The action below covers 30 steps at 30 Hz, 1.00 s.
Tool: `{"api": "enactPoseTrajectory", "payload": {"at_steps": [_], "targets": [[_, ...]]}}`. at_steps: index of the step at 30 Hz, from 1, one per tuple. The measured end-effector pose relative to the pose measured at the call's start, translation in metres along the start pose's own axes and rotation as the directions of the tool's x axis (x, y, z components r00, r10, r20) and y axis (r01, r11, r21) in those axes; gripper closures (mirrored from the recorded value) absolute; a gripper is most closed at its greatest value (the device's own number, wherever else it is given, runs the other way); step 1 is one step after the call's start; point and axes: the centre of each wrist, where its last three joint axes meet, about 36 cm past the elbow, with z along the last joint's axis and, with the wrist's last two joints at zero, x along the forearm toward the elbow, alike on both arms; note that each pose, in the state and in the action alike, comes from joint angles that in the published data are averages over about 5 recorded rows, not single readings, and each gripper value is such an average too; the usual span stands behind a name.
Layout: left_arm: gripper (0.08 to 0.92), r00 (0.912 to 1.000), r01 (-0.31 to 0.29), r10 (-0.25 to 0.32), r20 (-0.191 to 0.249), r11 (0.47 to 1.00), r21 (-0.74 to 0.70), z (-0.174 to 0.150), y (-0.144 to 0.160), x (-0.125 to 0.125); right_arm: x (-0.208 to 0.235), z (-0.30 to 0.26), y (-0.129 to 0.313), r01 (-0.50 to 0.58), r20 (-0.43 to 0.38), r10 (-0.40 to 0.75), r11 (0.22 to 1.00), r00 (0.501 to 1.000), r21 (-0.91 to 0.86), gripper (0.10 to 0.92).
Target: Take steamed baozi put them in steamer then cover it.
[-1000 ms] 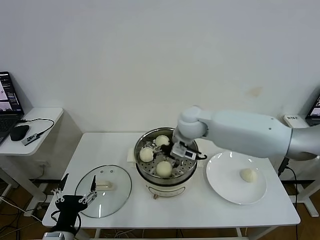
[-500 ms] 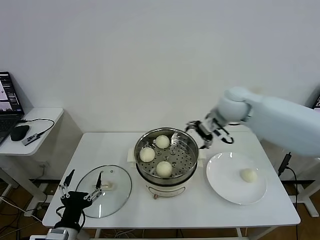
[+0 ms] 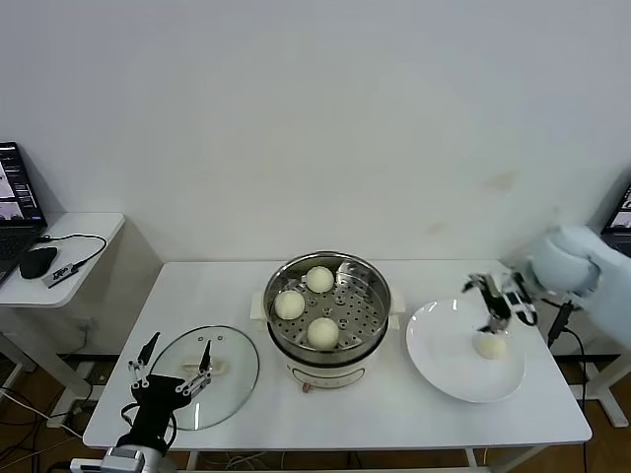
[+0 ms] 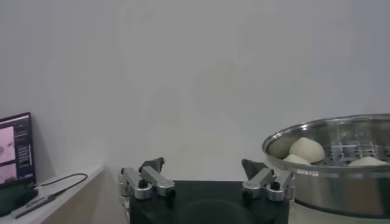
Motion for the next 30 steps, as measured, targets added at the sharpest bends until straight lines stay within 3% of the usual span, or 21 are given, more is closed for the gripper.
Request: {"api": "enactPoseTrajectory", "payload": {"at_steps": [13, 30], "targets": [[0.177, 0.9999, 0.003, -0.003, -0.014, 1.000, -0.005, 0.001, -0.002, 0.006, -0.051, 0.061, 0.037, 0.058, -0.097, -0.073, 0.988, 0.993, -0.142, 0.200], [0.177, 0.9992, 0.022, -0.023, -0.032, 1.000, -0.018, 0.007, 0.004, 0.005, -0.120, 0.063, 0.015, 0.070, -0.081, -0.087, 0.979, 0.993, -0.192, 0.216]]}}
